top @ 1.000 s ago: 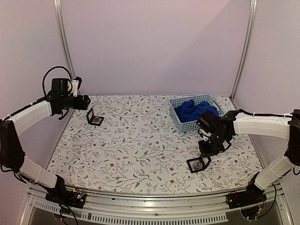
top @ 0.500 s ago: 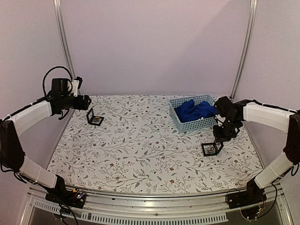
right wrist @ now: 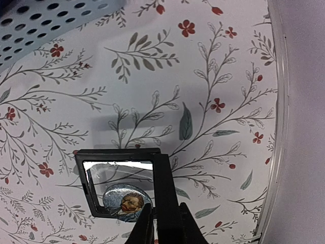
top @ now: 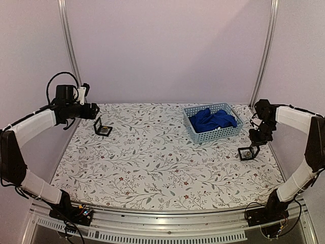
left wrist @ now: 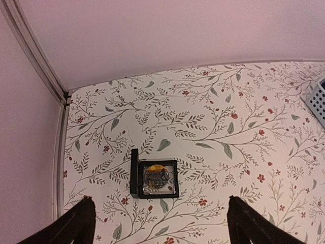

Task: Pin the brooch onto the clothing
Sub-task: Move the brooch box to the center of the board.

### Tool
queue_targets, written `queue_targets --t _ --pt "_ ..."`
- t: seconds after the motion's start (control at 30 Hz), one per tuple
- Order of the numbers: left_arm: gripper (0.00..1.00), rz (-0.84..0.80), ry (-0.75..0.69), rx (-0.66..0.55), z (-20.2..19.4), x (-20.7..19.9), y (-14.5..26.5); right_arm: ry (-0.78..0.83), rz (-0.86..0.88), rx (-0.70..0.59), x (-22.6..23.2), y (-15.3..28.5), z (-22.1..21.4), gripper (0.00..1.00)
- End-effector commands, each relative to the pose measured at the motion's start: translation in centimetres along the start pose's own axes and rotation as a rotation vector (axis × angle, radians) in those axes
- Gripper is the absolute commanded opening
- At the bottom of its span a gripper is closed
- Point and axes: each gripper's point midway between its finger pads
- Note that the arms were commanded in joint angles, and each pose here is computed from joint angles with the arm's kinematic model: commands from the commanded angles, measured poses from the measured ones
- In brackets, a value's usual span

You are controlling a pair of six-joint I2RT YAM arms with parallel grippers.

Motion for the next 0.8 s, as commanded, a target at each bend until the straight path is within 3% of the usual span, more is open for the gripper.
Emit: queue_targets --t 0.0,0.23,0.6,0.77 --pt "0.89 -0.03 0.007 -0.019 0.5 -0.8 0.3 -0.04 -0.012 -0.047 -4.5 -0.2 1.2 0.04" --pt "0.89 -0.038 0.01 -0.008 0.3 -0.9 -0.2 -0.115 -0.026 -0.057 -8.7 -1.1 2.8 0.03" --pt "0.89 -0.038 0.006 0.001 0.0 -0.8 -0.4 -0.1 -0.04 0.054 -9.3 -5.0 2.0 0.05" --pt "0.89 -0.038 0.005 0.007 -0.1 -0.8 -0.6 -0.108 -0.031 0.046 -9.2 -4.8 2.4 0.23"
Point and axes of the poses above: each gripper's point midway between its finger pads, its own y axis back along the fingers, its own x axis along the line the jaws close on, z = x × y, and after that the axes turned 5 degrees about y, right-handed
